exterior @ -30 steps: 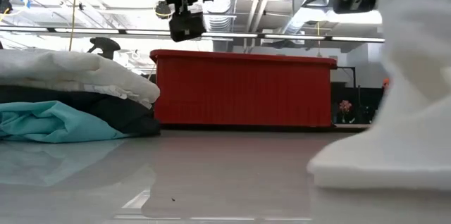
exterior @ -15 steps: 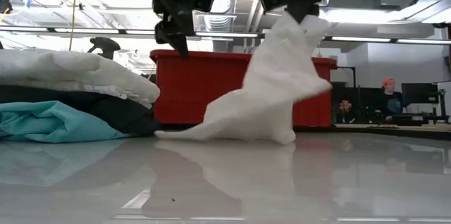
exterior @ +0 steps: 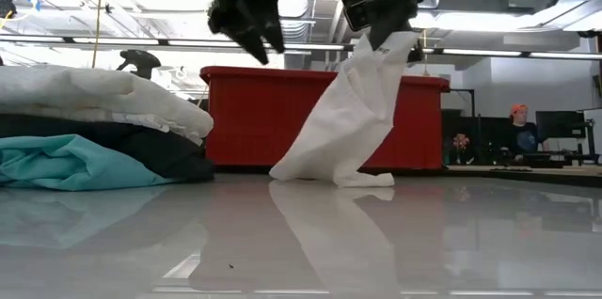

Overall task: Fold laundry
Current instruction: Fold the white shorts

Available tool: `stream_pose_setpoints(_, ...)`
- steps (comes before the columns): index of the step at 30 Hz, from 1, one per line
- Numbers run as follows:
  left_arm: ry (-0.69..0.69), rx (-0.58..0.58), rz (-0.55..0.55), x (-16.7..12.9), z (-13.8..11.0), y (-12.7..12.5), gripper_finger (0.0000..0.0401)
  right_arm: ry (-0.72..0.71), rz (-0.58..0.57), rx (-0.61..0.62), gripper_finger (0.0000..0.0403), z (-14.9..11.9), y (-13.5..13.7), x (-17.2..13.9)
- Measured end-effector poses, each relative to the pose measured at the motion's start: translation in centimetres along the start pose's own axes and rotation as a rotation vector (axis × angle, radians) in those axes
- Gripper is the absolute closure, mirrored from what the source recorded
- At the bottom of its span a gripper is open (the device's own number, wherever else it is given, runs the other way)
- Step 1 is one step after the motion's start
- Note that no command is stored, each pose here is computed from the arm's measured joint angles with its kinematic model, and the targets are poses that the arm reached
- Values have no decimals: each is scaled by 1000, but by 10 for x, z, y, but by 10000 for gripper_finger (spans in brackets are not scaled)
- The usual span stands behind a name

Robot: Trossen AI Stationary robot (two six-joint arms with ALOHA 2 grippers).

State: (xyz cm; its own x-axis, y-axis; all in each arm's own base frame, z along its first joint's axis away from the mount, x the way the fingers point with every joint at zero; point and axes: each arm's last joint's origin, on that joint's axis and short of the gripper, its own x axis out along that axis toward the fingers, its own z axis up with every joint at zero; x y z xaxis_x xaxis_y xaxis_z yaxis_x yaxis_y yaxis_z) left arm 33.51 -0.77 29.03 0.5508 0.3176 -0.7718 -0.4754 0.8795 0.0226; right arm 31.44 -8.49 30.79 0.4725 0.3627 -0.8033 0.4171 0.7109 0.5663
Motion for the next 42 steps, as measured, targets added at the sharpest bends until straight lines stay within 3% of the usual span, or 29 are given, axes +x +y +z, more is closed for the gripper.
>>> stream_pose_setpoints(7,-255,59,160,-2,-21,-38,138,-36,80,-20,379,8,-4,-5)
stream_pose_setpoints(10,-268,48,201,0,-35,-44,138,-39,98,-20,379,9,-7,-8)
stream_pose_setpoints(15,-276,-49,182,8,-58,-51,138,-71,132,-30,379,15,-12,-12)
stream_pose_setpoints(18,-356,-94,182,9,-62,-56,138,-110,177,-54,379,21,-13,-15)
stream_pose_setpoints(27,-456,-89,193,12,-64,-60,138,-218,269,-66,379,36,-16,-25)
stream_pose_setpoints(36,-467,-4,251,13,-66,-63,138,-294,311,-65,379,45,-21,-34)
stream_pose_setpoints(42,-458,73,370,25,-68,-61,138,-350,387,-80,379,53,-19,-41)
